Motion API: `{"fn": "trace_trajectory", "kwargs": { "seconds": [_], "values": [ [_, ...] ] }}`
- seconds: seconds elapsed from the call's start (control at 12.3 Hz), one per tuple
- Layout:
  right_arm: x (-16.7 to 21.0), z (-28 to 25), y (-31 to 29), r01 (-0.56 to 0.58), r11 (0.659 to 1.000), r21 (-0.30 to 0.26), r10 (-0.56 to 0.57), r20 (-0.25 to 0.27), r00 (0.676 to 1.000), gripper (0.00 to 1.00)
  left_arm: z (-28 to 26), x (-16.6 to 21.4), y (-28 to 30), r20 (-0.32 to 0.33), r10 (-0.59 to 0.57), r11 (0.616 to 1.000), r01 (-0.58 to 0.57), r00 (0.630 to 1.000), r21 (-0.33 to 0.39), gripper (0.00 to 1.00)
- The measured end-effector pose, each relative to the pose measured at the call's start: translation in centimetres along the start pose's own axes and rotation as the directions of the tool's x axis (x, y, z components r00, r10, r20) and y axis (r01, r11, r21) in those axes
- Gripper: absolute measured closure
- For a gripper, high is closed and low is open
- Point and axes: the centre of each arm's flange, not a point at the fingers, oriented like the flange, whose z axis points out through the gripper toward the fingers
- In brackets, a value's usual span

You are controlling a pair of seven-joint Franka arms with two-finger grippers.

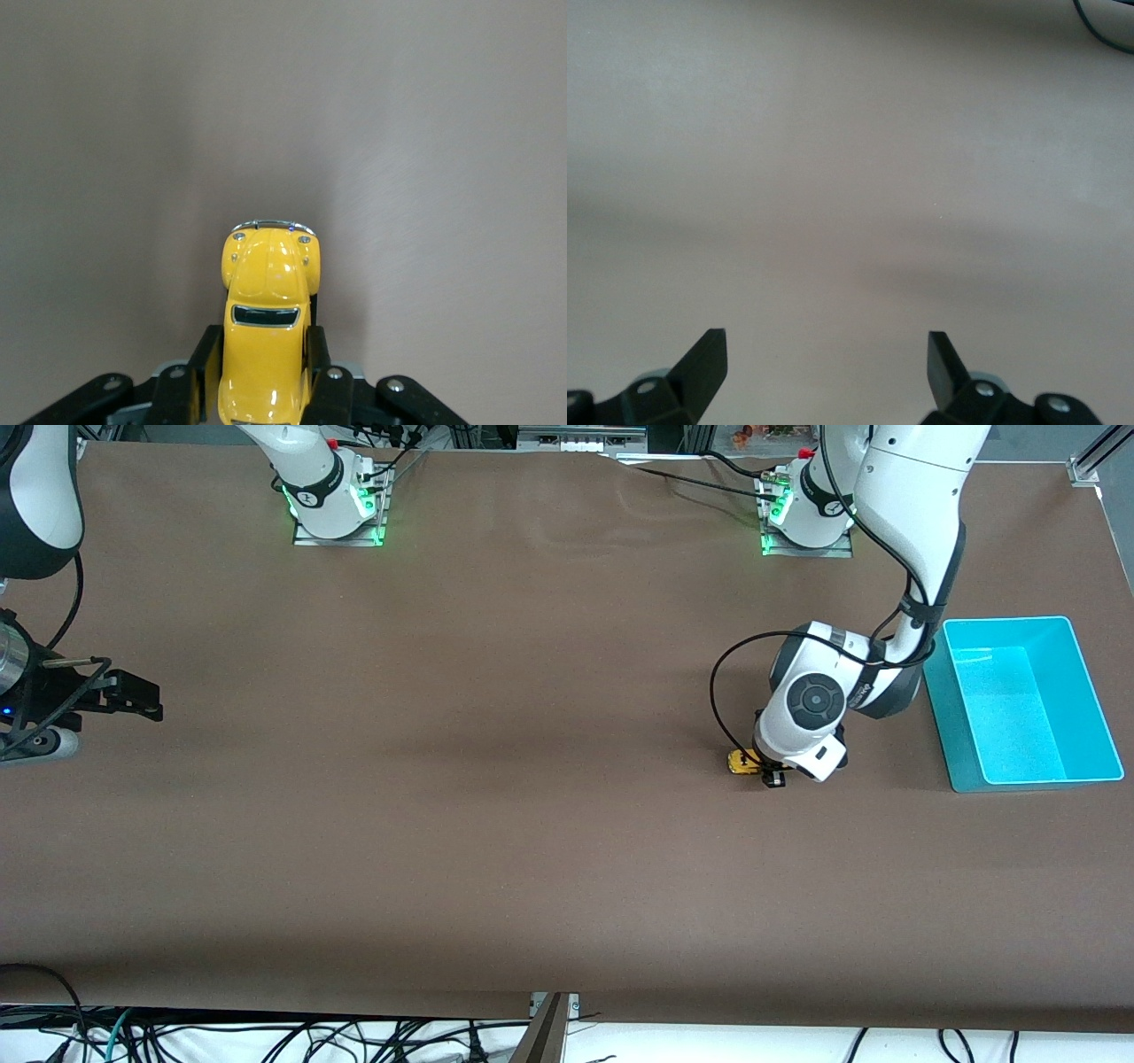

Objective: Wind and store yellow beetle car
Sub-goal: 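Lift the yellow car with the left gripper and carry it into the cyan bin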

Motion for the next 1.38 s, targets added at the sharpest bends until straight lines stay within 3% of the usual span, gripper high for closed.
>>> {"fn": "trace_trajectory", "kwargs": {
  "seconds": [0.24,0.73,1.22,1.38],
  "values": [
    [0.0,-0.1,0.0,-0.004,1.0,0.0,0.004,-0.003,1.0,0.0,-5.4,5.5,2.4,-0.019,-0.035,0.999,0.035,0.999,0.02,0.58],
    [-0.3,-0.3,0.9,-0.023,0.999,-0.033,0.023,-0.003,1.0,0.0,-13.5,20.2,2.8,-0.015,-0.05,0.993,0.051,0.999,0.11,0.58],
    [-0.3,-0.2,1.5,-0.033,0.999,-0.034,0.033,-0.002,0.999,0.0,-15.1,36.4,0.1,0.04,0.029,0.988,-0.035,0.999,0.152,0.58],
    [-0.4,-0.4,1.5,-0.033,0.999,-0.034,0.033,-0.005,0.999,0.0,-14.0,41.1,-0.7,0.02,0.032,0.991,-0.034,0.999,0.131,0.58]
  ]
}}
